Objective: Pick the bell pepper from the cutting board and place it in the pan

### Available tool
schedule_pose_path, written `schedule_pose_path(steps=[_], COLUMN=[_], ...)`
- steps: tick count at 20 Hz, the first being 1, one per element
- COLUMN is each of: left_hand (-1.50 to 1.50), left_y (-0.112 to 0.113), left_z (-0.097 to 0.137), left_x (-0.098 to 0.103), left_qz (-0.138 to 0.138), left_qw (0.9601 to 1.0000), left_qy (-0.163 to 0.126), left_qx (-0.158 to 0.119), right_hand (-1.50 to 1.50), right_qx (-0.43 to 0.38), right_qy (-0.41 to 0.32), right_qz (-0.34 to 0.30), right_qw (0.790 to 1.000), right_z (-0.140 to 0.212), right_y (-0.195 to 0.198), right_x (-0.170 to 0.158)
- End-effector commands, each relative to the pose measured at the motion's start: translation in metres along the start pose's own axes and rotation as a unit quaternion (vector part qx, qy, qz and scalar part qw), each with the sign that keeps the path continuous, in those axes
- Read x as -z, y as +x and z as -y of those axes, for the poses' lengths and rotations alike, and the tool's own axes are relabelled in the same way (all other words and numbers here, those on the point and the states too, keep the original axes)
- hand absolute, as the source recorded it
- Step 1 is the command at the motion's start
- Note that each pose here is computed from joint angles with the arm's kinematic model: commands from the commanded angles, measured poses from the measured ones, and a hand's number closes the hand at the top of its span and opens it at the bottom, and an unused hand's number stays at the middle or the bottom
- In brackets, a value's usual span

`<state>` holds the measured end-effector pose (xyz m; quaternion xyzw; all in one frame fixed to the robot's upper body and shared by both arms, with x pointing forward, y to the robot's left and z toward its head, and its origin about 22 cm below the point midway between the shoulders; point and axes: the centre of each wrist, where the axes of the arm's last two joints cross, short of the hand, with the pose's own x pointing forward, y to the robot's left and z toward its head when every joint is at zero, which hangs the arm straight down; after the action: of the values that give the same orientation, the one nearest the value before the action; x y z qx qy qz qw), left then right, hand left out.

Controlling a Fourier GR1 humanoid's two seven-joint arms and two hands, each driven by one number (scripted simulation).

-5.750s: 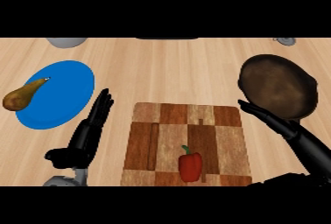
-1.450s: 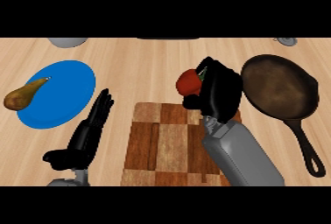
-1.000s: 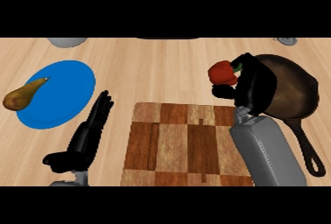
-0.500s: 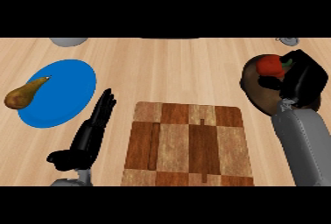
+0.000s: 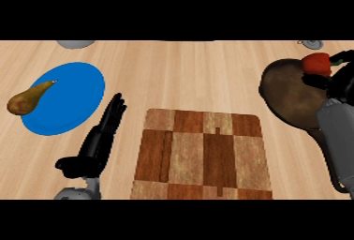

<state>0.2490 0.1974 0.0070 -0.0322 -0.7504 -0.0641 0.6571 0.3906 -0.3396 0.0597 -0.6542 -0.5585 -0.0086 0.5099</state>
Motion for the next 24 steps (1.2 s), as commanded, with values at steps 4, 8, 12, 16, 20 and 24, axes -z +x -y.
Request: schedule_pose_path(steps=[4,8,12,16,20,24], left_hand=[0.0,0.0,0.0,0.0,0.0,0.0], left_y=[0.002,0.006,0.008,0.004,0.012,0.012], left_z=[0.004,0.018,0.001,0.001,-0.021,-0.01], left_x=[0.002,0.005,-0.003,0.004,0.008,-0.007], left_qz=[0.002,0.01,0.009,0.006,0.01,0.004], left_qw=[0.9999,0.9996,0.9997,0.9998,0.9998,1.0], left_qy=[-0.014,-0.026,-0.023,-0.018,-0.014,-0.002], left_qx=[0.0,-0.007,-0.001,-0.007,0.001,0.003], right_hand=[-1.5,-1.5,-1.5,-1.5,-1.5,-1.5], right_qx=[-0.061,0.011,0.032,0.112,0.179,0.236], right_qy=[0.178,0.269,0.259,0.176,0.143,0.14], right_qz=[-0.098,-0.102,-0.094,-0.064,-0.069,-0.094], right_qw=[0.977,0.958,0.961,0.976,0.971,0.957], right_z=[-0.006,-0.011,-0.017,-0.012,-0.009,0.004], right_y=[-0.037,-0.024,-0.034,-0.033,-0.023,-0.07], right_x=[0.015,0.019,0.012,0.018,0.028,0.026])
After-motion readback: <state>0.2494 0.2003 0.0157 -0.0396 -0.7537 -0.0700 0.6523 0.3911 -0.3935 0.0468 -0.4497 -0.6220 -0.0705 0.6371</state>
